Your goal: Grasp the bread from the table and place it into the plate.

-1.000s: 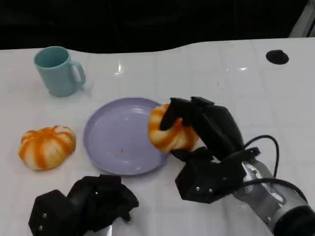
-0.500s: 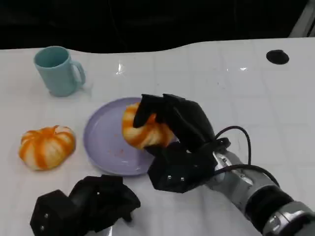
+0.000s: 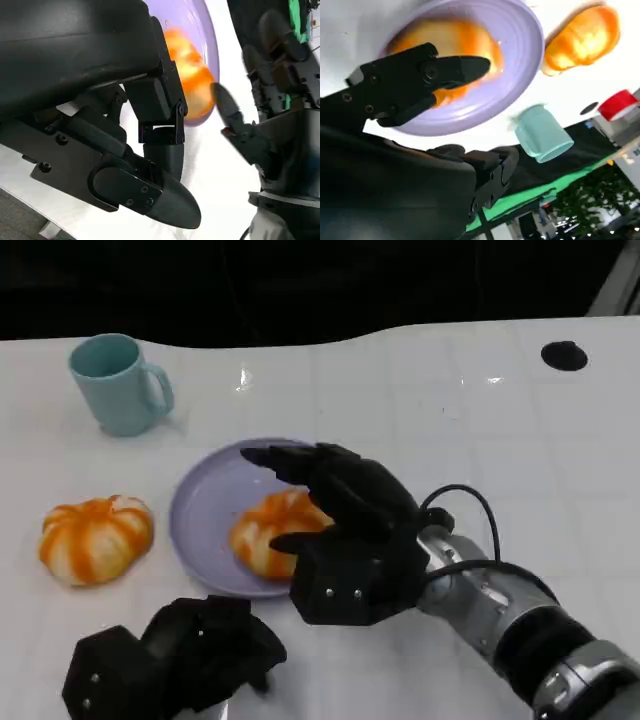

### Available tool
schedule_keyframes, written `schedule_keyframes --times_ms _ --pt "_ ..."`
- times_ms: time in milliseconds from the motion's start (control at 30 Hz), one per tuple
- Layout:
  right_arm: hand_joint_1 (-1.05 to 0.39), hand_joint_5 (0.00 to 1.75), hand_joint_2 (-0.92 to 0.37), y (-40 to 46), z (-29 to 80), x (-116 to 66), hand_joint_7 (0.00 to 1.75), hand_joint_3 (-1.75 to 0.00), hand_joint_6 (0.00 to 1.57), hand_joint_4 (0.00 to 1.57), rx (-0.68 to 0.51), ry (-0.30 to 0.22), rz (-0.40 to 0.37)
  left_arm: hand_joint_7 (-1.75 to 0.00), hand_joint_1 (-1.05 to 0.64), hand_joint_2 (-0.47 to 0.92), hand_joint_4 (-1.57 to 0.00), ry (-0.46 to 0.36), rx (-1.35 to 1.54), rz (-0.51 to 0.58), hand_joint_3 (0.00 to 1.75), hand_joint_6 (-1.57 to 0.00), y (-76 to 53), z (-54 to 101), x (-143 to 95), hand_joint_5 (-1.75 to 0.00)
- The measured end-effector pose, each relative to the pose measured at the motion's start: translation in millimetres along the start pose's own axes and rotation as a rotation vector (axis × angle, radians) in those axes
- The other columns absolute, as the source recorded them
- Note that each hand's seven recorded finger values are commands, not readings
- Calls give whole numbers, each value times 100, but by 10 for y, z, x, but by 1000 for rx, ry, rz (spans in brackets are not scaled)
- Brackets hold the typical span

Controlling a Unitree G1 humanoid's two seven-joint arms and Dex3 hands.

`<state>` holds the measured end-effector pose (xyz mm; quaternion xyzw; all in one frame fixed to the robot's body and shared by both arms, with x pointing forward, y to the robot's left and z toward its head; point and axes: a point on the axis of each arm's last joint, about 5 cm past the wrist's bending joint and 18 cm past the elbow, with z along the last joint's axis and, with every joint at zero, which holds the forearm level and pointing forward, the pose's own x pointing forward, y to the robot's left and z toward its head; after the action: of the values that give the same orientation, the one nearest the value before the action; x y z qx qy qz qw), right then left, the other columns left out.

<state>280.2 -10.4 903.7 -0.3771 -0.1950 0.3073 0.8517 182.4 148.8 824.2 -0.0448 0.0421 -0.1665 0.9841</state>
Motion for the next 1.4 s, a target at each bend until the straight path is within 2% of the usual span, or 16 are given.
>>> schedule_keyframes --times_ms 267,467,533,800,867,933,967,1033,1067,1167,1200,1267,1400 --pt "-62 3 -92 -99 -137 -206 2 -22 11 5 21 -8 4 -72 -105 85 -90 -1 -3 0 0 -130 -7 -1 5 -153" --pt "-55 9 -92 -185 -237 -450 5 -18 19 14 15 -51 -53 -71 -104 84 -89 -1 -9 0 0 -130 -15 -5 12 -153" --pt "-52 13 -92 -202 -273 -536 8 -15 26 20 8 -66 -70 -71 -104 84 -89 -1 -10 1 0 -130 -15 -5 14 -152" --pt "-44 27 -92 -255 -451 -984 15 -10 46 39 9 -107 -195 -72 -104 84 -90 -2 -10 1 0 -130 -18 -7 14 -151" --pt "-43 36 -92 -253 -480 -1084 17 -8 53 43 25 -113 -229 -71 -104 84 -90 -2 -10 1 0 -130 -18 -7 13 -151" --pt "-41 64 -92 -240 -508 -1172 24 -7 58 36 48 -107 -258 -71 -104 84 -91 -1 -10 1 0 -131 -17 -8 12 -151" --pt "-40 86 -92 -233 -523 -1212 40 -9 59 37 53 -101 -265 -71 -103 84 -91 -1 -10 1 0 -131 -18 -8 11 -151" --pt "-38 107 -92 -219 -555 -1302 73 -10 54 42 63 -92 -288 -70 -103 84 -90 -1 -9 1 0 -132 -19 -10 9 -151" --pt "-37 112 -91 -218 -568 -1339 81 -11 55 45 63 -91 -296 -70 -104 84 -90 -1 -9 2 0 -132 -19 -10 5 -151" --pt "-33 128 -89 -229 -600 -1430 103 -20 61 58 73 -85 -344 -71 -105 85 -90 -2 -8 2 0 -132 -19 -10 0 -150" --pt "-33 132 -84 -227 -605 -1449 106 -29 62 59 79 -86 -356 -71 -105 85 -89 -2 -8 3 0 -132 -19 -10 -2 -150" --pt "-32 139 -70 -224 -615 -1486 104 -64 72 68 88 -87 -376 -72 -105 85 -89 -2 -9 3 1 -131 -20 -10 -5 -149" --pt "-28 152 -59 -177 -636 -1585 106 -97 82 75 107 -49 -377 -73 -105 85 -89 -1 -8 3 1 -131 -21 -10 -9 -149"
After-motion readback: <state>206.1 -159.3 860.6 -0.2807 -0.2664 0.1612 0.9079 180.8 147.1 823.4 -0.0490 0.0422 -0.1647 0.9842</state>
